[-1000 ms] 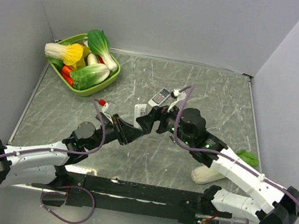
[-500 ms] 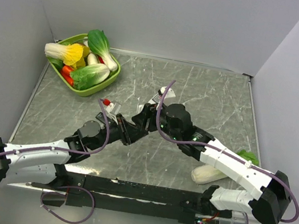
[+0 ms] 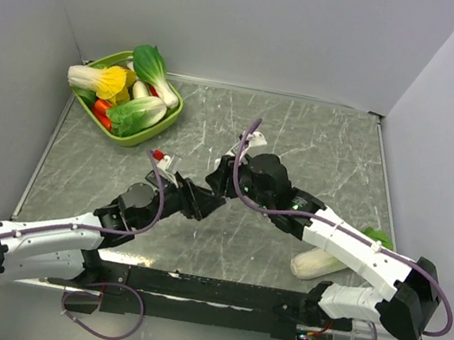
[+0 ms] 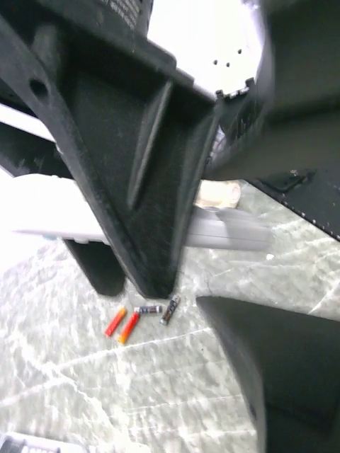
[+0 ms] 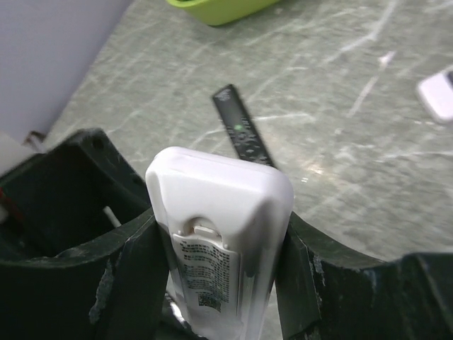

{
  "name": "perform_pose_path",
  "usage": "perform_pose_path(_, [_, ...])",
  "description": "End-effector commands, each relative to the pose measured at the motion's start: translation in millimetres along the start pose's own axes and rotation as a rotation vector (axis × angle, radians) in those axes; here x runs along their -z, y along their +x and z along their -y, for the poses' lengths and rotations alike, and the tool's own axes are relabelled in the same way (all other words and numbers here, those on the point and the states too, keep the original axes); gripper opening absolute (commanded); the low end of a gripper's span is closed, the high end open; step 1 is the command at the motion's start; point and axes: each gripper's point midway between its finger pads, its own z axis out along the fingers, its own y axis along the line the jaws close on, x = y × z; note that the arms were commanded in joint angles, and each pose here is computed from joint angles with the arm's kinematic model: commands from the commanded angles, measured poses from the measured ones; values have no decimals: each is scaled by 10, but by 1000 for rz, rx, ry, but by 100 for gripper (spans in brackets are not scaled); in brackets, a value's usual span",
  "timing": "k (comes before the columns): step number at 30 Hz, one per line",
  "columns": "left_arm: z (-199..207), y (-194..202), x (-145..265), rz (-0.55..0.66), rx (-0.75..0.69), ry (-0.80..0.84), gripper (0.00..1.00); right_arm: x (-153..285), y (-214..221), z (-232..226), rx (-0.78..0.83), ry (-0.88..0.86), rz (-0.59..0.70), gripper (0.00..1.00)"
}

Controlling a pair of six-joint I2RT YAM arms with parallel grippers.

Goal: Load the batteries into the remote control
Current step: Place the remote control at the center of the board.

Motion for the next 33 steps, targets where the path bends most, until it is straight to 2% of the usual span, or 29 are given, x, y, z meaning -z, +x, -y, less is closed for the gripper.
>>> perform_pose_path(1, [-34,-232,-1,69,1,-69,80,135,-259,269,42,108,43,0])
perform_pose_path(2, [-133,-193,14,50,-1,-110,92,162,-313,435,35,152,49,0])
perform_pose_path(4, [-204,-235,51,54,1,-146,99,203,-366,664,34,207,41,0])
perform_pose_path(5, [-318,-236,78,45,0,-188,99,257,-354,922,17,271,14,0])
perform_pose_path(10, [-620,-326,243,51,13,-281,99,449,-417,1826,2,505,-77,0])
perform_pose_path(12, [-736,-374,330,59,0,-324,99,590,-393,2254,-54,604,-129,0])
perform_pose_path(18, [-845,-502,522,100,-50,-392,99,683,-283,3078,-194,727,-279,0])
perform_pose_path(22, [-918,-526,629,102,-76,-440,99,673,-41,3657,-319,774,-393,0])
perform_pose_path(28, [-947,-560,715,123,-71,-467,99,670,190,4242,-417,828,-500,0])
perform_pose_path(33, [-1103,-466,785,96,-43,-552,99,617,360,4503,-470,818,-567,16])
